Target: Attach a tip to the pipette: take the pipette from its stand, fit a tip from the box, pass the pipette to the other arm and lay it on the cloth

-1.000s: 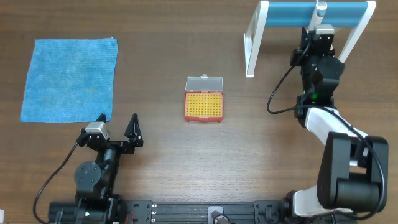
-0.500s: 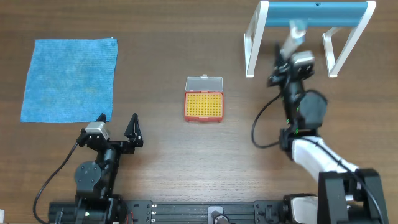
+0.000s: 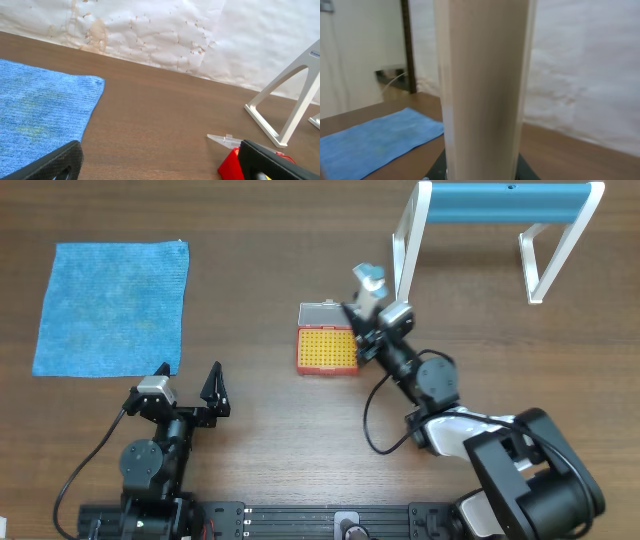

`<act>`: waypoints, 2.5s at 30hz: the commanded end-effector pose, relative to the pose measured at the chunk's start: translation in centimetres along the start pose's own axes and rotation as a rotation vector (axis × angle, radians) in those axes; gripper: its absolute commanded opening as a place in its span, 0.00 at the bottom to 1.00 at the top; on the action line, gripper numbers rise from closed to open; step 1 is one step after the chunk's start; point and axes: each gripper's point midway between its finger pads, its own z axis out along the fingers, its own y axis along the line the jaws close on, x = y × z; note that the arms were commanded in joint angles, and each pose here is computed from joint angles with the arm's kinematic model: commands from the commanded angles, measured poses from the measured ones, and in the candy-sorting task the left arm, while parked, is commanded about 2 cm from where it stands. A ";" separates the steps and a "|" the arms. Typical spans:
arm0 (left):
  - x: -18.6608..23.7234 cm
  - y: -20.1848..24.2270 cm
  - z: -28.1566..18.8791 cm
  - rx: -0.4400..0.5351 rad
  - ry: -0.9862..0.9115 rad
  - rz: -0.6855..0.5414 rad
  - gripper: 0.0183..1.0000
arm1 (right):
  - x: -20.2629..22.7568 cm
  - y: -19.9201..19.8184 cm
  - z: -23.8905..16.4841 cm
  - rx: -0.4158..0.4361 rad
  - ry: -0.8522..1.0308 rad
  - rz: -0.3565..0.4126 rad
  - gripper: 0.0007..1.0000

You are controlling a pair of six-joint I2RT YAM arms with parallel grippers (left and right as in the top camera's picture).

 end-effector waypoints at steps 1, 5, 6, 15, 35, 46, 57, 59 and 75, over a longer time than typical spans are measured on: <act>0.0 0.3 0.0 -0.015 -0.005 -0.005 1.00 | 0.3 2.9 1.7 -0.090 -0.005 0.046 0.08; 0.0 0.3 0.0 -0.015 -0.005 -0.005 1.00 | 2.1 3.6 2.6 -0.107 0.035 0.059 0.08; 0.0 0.3 0.0 -0.015 -0.005 -0.005 1.00 | 2.7 3.6 2.7 -0.107 0.046 0.062 0.08; 0.0 0.3 0.0 -0.015 -0.005 -0.005 1.00 | 4.6 2.7 3.9 -0.064 0.077 0.068 0.08; 0.0 0.3 0.0 -0.015 -0.005 -0.005 1.00 | 6.3 2.5 3.7 -0.060 0.124 0.037 0.08; 0.0 0.3 0.0 -0.015 -0.005 -0.005 1.00 | 6.5 2.4 3.7 -0.057 0.132 0.023 0.08; 0.0 0.3 0.0 -0.015 -0.005 -0.005 1.00 | 6.3 2.4 3.7 -0.058 0.126 0.022 0.08; 0.0 0.3 0.0 -0.015 -0.005 -0.005 1.00 | 6.1 2.4 3.8 -0.059 0.119 0.020 0.07; 0.0 0.3 0.0 -0.015 -0.005 -0.005 1.00 | 6.5 2.4 4.0 -0.058 0.130 0.022 0.08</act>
